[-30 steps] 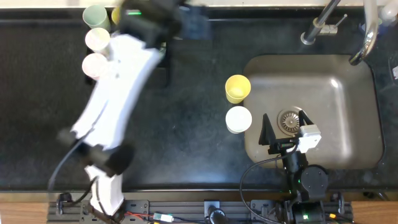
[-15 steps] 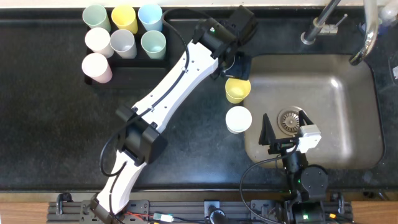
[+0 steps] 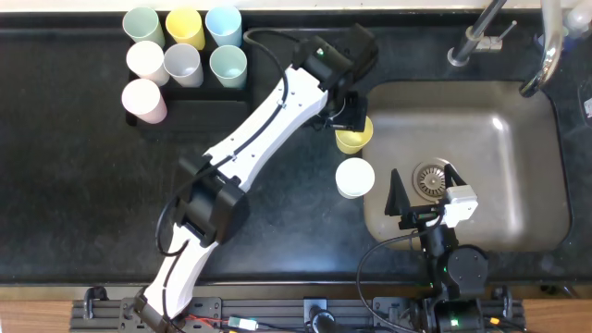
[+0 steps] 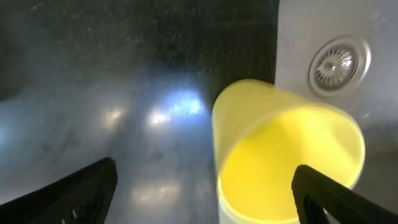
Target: Store Cups
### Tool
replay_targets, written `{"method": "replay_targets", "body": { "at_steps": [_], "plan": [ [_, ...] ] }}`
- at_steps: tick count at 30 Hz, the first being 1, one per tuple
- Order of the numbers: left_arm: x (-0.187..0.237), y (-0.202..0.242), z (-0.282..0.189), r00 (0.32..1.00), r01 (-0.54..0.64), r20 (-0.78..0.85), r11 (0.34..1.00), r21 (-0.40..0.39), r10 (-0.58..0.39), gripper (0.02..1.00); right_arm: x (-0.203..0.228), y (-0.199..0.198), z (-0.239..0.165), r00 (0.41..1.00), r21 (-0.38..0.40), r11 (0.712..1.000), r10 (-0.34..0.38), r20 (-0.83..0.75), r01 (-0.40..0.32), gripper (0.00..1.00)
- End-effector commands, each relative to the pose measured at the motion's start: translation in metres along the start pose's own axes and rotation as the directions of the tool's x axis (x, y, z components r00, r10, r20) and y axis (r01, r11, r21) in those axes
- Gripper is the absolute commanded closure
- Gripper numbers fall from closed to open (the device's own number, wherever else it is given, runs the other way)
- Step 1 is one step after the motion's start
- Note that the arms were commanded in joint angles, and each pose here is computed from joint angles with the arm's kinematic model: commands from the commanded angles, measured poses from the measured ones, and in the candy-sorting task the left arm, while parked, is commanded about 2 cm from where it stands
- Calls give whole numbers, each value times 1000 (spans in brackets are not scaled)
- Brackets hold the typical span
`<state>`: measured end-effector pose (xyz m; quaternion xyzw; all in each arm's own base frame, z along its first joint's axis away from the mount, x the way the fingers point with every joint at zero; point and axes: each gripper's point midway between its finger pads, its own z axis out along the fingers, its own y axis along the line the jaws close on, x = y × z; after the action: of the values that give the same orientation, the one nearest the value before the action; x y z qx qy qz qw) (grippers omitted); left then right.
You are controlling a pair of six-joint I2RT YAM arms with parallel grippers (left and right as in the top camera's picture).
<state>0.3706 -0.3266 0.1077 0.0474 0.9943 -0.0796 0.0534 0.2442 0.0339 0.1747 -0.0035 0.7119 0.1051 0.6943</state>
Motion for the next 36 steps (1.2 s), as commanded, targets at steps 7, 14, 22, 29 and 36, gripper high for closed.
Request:
{"method": "replay_targets", "body": {
  "at_steps": [7, 14, 22, 29, 36],
  "plan": [
    [-7, -4, 26, 999, 14, 46, 1000, 8, -14, 849, 2, -3, 0, 1000, 12, 1000, -4, 4, 4, 5],
    [-10, -3, 23, 998, 13, 65, 1000, 3, -14, 982, 2, -3, 0, 1000, 12, 1000, -4, 4, 4, 5],
    [-61, 56, -87, 925, 130, 366, 990, -51, -102, 982, 2, -3, 0, 1000, 11, 1000, -4, 4, 4, 3],
    [-83, 184, -176, 847, 281, 491, 955, -94, -201, 982, 2, -3, 0, 1000, 12, 1000, -4, 4, 4, 5],
    [-51, 281, -183, 892, 348, 371, 915, -204, -257, 982, 2, -3, 0, 1000, 12, 1000, -4, 4, 4, 5]
  ]
}}
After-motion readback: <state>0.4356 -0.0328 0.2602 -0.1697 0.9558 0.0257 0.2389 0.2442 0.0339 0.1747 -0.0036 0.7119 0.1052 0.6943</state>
